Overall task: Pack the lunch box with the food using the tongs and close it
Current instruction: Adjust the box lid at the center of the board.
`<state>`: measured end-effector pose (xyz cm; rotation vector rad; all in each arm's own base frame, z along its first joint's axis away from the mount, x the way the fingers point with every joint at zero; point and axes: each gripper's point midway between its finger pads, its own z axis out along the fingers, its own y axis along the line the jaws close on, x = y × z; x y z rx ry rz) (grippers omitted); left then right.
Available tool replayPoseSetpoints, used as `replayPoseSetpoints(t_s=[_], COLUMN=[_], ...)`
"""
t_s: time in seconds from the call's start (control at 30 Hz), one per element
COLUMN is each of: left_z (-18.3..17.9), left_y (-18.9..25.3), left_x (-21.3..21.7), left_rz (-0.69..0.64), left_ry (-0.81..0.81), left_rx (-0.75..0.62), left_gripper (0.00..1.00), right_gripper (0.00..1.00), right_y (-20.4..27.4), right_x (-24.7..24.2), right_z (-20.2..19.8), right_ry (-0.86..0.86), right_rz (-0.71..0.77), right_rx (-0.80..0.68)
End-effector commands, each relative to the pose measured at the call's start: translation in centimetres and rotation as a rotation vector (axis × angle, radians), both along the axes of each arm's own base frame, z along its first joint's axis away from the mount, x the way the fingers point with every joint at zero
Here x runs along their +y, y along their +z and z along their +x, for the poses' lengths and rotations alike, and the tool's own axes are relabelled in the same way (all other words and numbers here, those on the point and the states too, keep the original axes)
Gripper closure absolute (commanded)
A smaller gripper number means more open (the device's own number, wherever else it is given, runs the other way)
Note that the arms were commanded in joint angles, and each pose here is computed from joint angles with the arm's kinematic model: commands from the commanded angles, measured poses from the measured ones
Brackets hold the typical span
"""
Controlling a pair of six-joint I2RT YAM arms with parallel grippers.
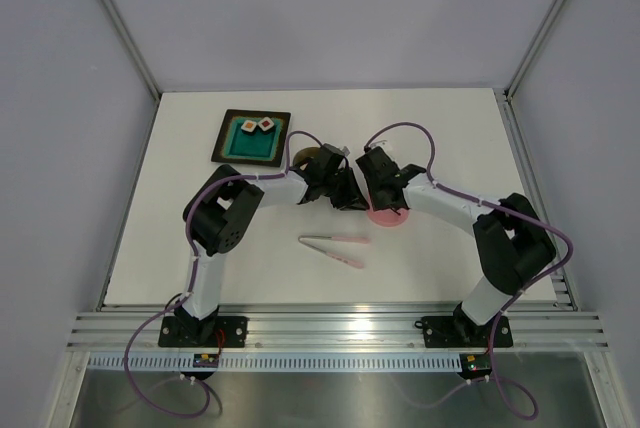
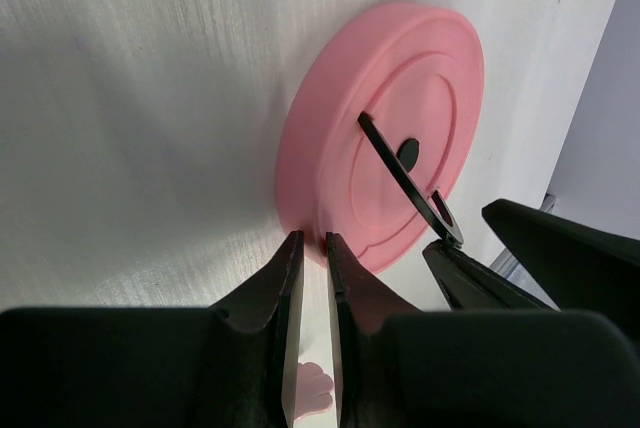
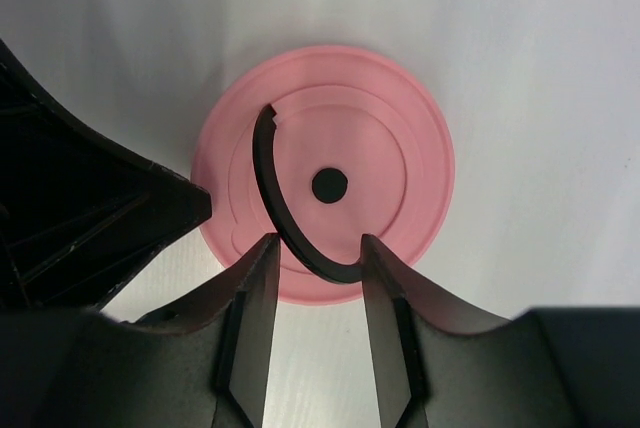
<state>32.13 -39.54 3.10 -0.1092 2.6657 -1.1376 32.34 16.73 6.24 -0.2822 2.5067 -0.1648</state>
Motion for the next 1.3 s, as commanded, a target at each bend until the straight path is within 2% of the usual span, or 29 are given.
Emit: replayPoseSetpoints(t_s=[0.0, 0.2, 0.43, 0.83, 1.03, 1.2, 1.27], left_z=[-0.4, -0.5, -0.6, -0.5, -0.5, -0.1, -0.2], left_y=[-1.5, -1.6, -1.9, -1.4, -0.1, 1.7, 2.6], left_x=[1.0, 0.9, 1.3, 1.3, 1.3, 1.5, 1.5], left_rz=[0.047, 0.046, 0.062, 0.045, 0.048, 0.051, 0.049], left_ry=[-0.003, -0.011, -0.021, -0.031, -0.06, -0.08, -0.088], left_rx=[0.024, 0.024, 0.026, 0.022, -0.014, -0.07, -0.085], left_gripper=[0.84, 0.84, 0.84, 0.83, 0.75, 0.71, 0.71], right_gripper=[0.54, 0.57, 0.72, 0.71, 0.79, 0.99, 1.0], right_y=[1.3, 0.7, 0.6, -0.3, -0.3, 0.1, 0.1], right_x=[0.6, 0.8, 0.1, -0.4, -0.3, -0.3, -0.4], right_z=[1.6, 1.9, 2.5, 2.7, 2.8, 2.8, 2.8], right_ry=[0.028, 0.052, 0.03, 0.016, 0.014, 0.0, -0.004], right_rz=[0.024, 0.034, 0.048, 0.057, 0.062, 0.071, 0.072], right_rx=[-0.027, -0.009, -0.008, 0.026, 0.03, 0.016, 0.017])
